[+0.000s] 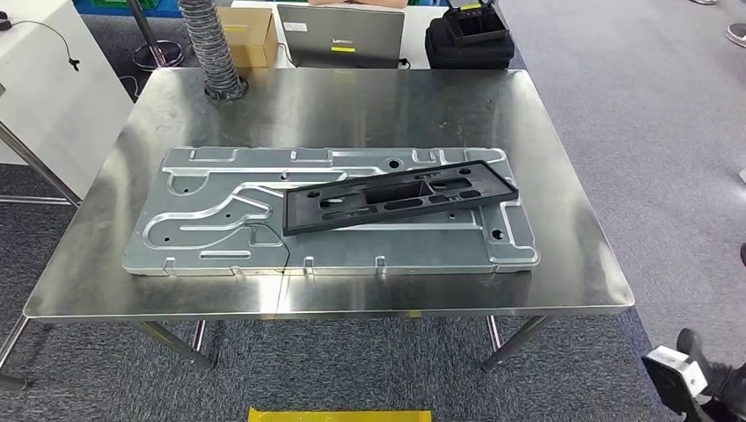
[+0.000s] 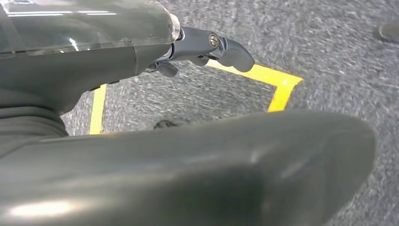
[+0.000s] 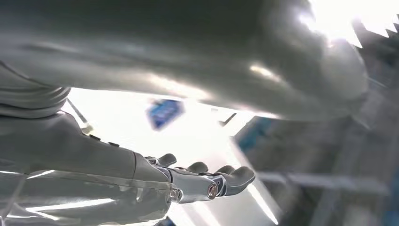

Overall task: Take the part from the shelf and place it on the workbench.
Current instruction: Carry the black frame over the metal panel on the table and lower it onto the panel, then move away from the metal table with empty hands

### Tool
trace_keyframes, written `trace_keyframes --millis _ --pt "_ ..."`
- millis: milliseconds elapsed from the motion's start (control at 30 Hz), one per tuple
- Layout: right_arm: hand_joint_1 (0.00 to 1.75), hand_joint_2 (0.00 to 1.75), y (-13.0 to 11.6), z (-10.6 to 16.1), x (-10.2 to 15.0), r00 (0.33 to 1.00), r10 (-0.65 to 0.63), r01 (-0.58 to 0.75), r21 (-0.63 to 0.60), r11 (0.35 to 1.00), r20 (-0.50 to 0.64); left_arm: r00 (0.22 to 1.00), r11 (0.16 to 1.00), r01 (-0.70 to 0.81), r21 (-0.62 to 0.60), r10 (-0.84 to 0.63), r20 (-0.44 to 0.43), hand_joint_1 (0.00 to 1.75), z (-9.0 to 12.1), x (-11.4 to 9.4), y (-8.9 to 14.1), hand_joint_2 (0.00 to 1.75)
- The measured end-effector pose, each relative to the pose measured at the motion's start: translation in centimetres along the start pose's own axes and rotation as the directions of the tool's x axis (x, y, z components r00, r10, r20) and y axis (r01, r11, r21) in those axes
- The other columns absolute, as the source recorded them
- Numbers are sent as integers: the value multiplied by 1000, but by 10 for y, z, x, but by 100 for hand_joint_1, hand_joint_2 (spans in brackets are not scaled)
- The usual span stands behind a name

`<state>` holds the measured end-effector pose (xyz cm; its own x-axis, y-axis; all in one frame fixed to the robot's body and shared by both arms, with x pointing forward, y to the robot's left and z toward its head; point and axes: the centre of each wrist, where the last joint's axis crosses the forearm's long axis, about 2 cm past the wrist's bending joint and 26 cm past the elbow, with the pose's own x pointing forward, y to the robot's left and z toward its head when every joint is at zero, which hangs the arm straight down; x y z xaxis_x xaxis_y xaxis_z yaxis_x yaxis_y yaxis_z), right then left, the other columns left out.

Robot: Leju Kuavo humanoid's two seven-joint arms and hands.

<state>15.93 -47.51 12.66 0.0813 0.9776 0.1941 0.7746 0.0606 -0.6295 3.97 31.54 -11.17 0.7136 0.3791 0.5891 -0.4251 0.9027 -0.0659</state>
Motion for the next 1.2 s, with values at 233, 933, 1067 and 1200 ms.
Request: trace_keyframes --millis 233,933,1067,1200 --pt "0 0 14 103 -43 927 182 -82 297 951 -327 1000 1000 -14 -18 14 18 0 0 0 -4 0" --pt "0 0 46 278 50 209 687 535 669 516 -696 1000 999 -5 -33 6 18 0 0 0 -8 0" --pt "0 0 52 284 68 196 729 664 635 394 -656 1000 999 4 -35 -4 11 0 1 -2 -8 0" --pt "0 0 59 285 82 177 729 761 562 325 -661 1000 999 15 -47 -15 3 0 1 -3 -11 0"
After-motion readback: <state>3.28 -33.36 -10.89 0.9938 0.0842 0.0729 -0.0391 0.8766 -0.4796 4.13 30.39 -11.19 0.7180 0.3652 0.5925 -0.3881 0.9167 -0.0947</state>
